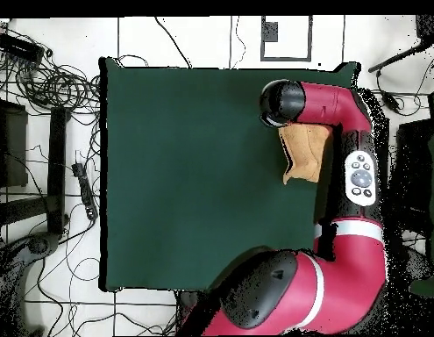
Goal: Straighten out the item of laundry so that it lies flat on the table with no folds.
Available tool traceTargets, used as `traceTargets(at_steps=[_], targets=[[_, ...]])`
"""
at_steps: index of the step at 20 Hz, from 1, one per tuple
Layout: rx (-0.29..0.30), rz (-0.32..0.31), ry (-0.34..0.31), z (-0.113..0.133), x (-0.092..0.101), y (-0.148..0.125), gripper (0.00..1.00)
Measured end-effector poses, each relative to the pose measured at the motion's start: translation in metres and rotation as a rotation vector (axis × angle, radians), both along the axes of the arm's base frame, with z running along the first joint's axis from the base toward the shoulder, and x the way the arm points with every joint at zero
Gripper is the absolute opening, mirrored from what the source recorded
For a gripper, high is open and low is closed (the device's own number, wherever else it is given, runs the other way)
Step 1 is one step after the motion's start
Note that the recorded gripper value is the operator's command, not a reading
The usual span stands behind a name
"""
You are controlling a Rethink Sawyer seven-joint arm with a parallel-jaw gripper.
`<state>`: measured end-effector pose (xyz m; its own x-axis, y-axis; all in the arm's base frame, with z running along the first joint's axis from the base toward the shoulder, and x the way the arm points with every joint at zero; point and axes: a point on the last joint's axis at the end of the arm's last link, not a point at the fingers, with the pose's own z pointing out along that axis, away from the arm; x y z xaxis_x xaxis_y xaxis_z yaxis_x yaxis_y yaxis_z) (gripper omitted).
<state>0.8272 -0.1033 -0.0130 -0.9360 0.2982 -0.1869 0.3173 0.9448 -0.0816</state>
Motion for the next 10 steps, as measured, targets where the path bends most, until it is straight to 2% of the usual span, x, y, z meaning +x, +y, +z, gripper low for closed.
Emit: traceTargets(at_steps=[10], targets=[[-0.006, -0.089, 0.06, 0.016, -0.002, -0.057, 1.0]])
